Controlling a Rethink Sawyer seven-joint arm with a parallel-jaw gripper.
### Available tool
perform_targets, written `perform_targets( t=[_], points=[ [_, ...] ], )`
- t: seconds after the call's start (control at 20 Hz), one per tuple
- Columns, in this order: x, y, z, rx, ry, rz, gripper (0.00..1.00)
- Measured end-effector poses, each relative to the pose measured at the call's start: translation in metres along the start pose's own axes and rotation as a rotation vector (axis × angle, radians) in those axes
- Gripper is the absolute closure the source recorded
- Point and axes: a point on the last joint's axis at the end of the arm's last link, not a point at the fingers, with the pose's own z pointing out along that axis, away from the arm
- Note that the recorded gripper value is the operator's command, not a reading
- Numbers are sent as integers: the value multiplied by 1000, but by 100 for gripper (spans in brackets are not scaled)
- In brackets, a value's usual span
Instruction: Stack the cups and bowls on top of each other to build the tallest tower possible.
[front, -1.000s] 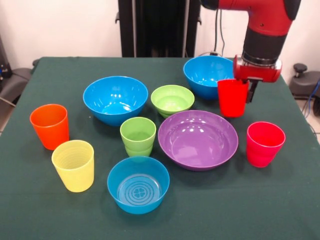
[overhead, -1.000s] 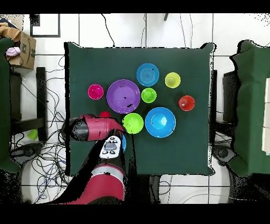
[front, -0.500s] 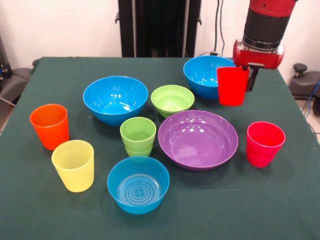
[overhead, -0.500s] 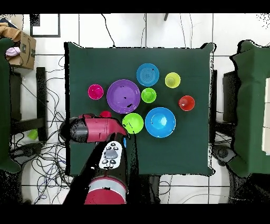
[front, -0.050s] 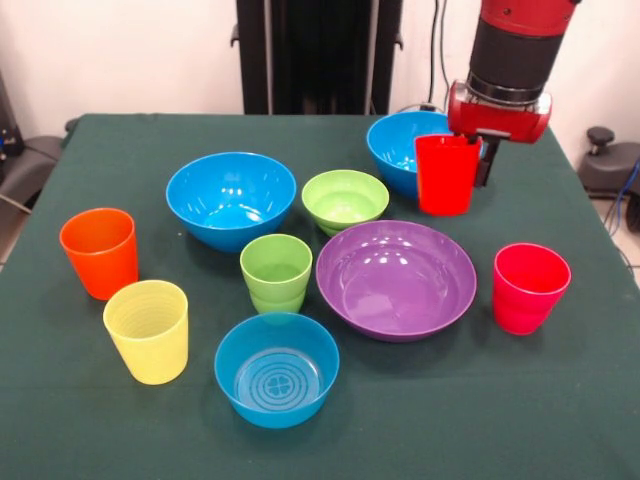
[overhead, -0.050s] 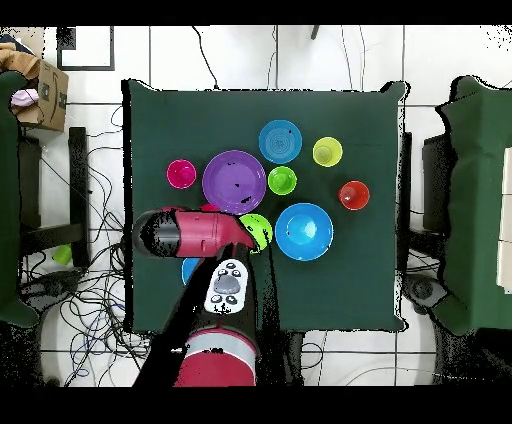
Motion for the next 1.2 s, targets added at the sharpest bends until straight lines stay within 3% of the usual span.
perform_targets(
  t=[0.35,0.7,1.0,1.2],
  points=[
    [-24,-10,-2,-5,-25,25,100],
    [-41,-6,0,-11,-49,23,100],
    [-56,-2,4,-10,-30,22,100],
    [-69,-11,11,-17,-11,44,100]
  ],
)
